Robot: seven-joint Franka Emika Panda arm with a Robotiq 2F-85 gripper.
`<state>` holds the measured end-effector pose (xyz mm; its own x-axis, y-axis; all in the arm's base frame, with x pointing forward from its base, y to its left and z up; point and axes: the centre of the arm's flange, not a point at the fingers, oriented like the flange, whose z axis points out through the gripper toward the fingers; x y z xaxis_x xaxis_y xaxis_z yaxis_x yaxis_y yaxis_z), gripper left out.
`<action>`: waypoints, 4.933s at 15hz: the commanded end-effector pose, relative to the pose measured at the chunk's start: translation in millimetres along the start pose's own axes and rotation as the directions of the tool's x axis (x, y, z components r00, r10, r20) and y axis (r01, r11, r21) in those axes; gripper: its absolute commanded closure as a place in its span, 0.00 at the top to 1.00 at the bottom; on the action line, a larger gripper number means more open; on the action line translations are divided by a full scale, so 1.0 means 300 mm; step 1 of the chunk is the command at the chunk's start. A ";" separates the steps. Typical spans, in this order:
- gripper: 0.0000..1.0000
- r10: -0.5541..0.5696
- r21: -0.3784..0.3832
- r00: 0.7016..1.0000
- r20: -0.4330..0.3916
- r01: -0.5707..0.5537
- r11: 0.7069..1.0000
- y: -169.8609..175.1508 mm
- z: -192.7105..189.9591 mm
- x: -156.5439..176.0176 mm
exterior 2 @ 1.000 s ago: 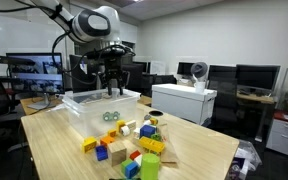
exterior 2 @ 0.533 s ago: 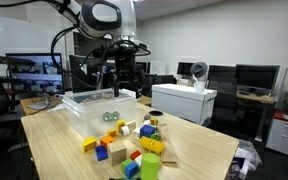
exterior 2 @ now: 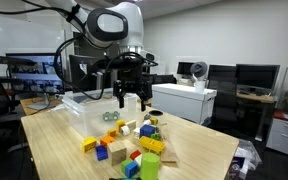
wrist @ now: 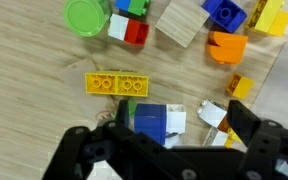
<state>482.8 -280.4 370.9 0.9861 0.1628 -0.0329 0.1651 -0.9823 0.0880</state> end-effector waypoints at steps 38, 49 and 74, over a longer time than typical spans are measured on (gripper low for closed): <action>1.00 -0.193 -0.029 0.966 -0.174 0.190 0.981 0.059 0.316 0.310; 1.00 0.064 0.040 0.996 -0.069 -0.062 0.997 -0.023 0.347 0.242; 0.68 -0.036 -0.093 0.999 -0.040 0.032 0.995 -0.010 -0.002 0.257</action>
<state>560.2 -277.7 320.1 0.9787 0.2051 -0.0034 0.2034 -0.9683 0.1447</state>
